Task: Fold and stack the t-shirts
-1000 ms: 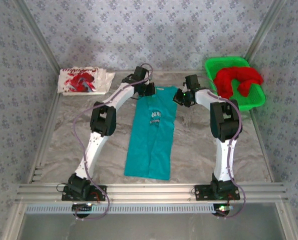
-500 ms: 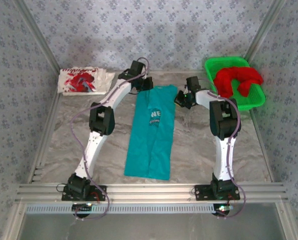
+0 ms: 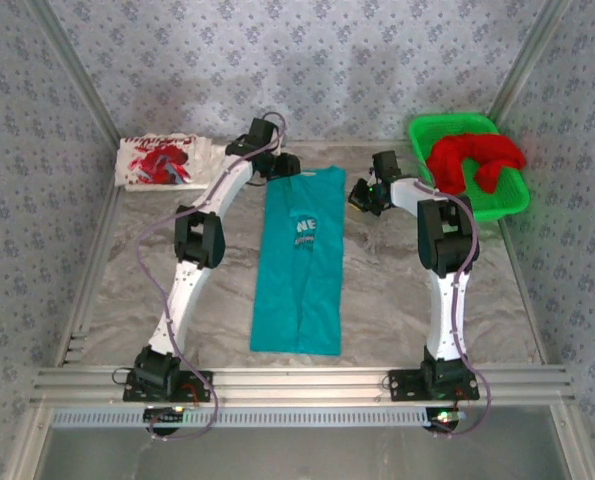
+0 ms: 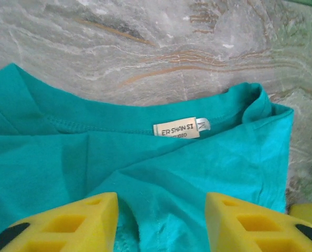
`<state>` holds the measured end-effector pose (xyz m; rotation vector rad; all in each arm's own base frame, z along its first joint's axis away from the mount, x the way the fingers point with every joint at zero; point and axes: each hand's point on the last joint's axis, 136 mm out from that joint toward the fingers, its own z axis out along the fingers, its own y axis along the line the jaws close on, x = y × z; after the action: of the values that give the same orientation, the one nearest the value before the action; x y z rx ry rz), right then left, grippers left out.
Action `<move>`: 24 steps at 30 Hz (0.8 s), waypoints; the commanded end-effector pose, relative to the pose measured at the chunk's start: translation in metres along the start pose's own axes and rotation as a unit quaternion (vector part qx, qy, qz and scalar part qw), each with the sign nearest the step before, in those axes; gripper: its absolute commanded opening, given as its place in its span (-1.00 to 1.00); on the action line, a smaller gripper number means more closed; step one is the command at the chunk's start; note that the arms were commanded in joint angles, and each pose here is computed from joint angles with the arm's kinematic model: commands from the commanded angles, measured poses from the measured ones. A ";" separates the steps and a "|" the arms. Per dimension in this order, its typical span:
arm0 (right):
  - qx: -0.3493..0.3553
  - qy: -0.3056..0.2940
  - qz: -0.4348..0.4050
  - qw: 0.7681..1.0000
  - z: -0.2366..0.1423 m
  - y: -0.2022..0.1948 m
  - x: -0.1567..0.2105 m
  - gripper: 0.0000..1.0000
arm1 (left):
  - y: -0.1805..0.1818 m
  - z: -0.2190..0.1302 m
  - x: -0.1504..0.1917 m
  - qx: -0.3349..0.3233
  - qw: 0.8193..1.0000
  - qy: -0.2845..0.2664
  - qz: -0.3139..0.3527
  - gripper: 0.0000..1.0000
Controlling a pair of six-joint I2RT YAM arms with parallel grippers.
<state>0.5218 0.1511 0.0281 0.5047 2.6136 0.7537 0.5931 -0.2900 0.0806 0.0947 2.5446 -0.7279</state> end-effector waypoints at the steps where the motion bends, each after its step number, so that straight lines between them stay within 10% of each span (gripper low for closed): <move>1: 0.008 0.001 -0.001 1.000 -0.005 0.001 -0.003 -1.00 | 0.005 -0.048 -0.021 -0.055 0.998 -0.025 0.028 -0.06; 6: -0.006 -0.013 -0.039 0.999 -0.035 0.026 0.000 -1.00 | 0.012 -0.102 -0.035 -0.071 0.993 -0.086 0.028 -0.17; 11: -0.040 0.010 -0.087 0.995 -0.057 0.055 0.047 -1.00 | 0.008 -0.136 0.020 -0.005 0.991 -0.132 0.002 -0.19; 16: -0.035 0.052 -0.100 0.993 -0.047 0.058 0.106 -1.00 | 0.010 -0.106 0.099 0.014 0.998 -0.056 -0.020 -0.82; 24: 0.012 0.069 -0.088 0.994 -0.010 0.036 0.102 -1.00 | 0.013 -0.063 0.120 0.010 0.999 -0.019 -0.030 -1.00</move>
<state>0.4268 0.2291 0.0426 0.1909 2.7285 0.7814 0.4447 -0.2450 0.0530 0.0161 2.5695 -0.7379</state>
